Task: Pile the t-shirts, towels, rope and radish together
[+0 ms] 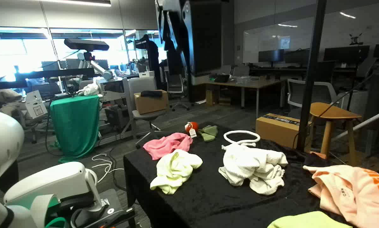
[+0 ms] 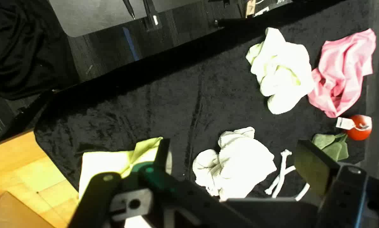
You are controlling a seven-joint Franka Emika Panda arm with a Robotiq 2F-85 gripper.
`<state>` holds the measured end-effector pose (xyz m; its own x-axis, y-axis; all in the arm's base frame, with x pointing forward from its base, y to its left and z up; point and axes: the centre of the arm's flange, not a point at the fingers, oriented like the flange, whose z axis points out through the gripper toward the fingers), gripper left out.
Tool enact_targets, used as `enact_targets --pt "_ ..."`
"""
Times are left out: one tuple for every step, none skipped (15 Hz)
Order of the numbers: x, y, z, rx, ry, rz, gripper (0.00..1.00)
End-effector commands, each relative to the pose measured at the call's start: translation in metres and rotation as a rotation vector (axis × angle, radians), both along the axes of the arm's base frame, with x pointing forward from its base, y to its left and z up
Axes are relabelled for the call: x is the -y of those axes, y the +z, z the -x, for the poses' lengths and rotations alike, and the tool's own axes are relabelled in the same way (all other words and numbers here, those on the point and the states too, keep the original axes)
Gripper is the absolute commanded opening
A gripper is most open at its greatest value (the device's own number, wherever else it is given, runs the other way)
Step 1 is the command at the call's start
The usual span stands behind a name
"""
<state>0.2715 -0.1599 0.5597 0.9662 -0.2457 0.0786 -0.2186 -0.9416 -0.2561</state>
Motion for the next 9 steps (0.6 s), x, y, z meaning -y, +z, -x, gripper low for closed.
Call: enact_targets --pt "0.0004 0.0018 0.0000 0.004 -0.001 0.002 1.00" --pt "0.0010 0.0045 0.0003 0.010 -0.002 0.004 1.00" --pt "0.0016 0.0071 0.0006 0.016 -0.003 0.005 1.00" --pt "0.0017 0.0086 0.0010 0.019 -0.004 0.006 1.00" --pt "0.0018 0.0089 0.0011 0.020 -0.004 0.006 1.00" --pt "0.0018 0.0088 0.0011 0.020 -0.004 0.006 1.00" --pt "0.0018 0.0089 0.0011 0.020 -0.004 0.006 1.00" --pt "0.0018 0.0089 0.0011 0.020 -0.004 0.006 1.00" --pt "0.0018 0.0089 0.0011 0.020 -0.004 0.006 1.00"
